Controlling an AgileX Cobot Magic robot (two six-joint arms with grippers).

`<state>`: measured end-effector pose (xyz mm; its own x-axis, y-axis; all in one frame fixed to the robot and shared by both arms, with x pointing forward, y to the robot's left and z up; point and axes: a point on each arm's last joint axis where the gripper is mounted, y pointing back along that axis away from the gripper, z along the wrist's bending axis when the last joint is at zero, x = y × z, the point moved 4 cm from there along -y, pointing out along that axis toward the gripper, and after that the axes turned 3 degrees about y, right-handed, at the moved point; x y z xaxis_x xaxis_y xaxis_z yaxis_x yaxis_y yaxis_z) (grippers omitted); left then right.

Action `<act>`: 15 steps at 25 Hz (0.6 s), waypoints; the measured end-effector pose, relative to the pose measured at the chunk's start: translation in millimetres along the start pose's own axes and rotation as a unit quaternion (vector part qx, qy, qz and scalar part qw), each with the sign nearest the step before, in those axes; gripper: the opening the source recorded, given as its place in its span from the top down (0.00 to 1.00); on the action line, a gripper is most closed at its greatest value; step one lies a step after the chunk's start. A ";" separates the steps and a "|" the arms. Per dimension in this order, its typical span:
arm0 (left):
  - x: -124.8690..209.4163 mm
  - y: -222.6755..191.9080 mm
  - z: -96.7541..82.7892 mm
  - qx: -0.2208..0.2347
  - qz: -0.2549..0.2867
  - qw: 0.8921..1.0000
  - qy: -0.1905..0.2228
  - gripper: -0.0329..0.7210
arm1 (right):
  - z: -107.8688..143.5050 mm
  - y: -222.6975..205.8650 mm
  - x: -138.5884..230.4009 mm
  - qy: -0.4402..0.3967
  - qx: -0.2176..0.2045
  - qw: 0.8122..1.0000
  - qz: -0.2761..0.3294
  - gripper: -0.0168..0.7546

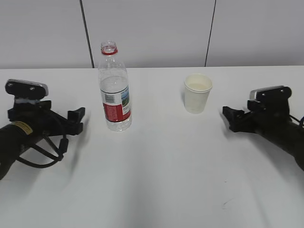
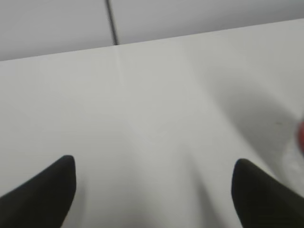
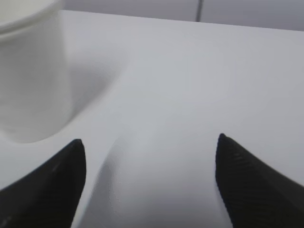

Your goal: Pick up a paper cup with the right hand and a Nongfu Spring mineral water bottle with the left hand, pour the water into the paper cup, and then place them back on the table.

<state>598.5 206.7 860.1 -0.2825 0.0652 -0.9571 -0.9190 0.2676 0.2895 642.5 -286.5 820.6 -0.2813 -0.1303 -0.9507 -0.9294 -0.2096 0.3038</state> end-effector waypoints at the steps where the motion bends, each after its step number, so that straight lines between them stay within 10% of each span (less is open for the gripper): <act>1: -0.7 0.5 11.2 -0.022 -0.003 1.000 0.000 0.17 | -12.5 2.4 0.5 -0.006 0.017 1.000 -0.003 0.17; 8: -2.3 7.8 73.5 -0.122 -0.011 0.992 0.017 0.17 | -77.6 22.1 5.6 -0.032 0.102 0.994 -0.017 0.18; 15: -49.5 -28.2 87.3 -0.114 0.122 0.985 0.042 0.17 | -98.2 13.7 -19.1 -0.061 0.110 0.988 0.094 0.20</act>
<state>662.5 279.9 897.9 -0.5149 0.0178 -0.8571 -0.8566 0.0296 0.5152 658.7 -382.1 849.0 -0.4684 -0.0264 -0.8831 -0.8835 0.0241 0.4679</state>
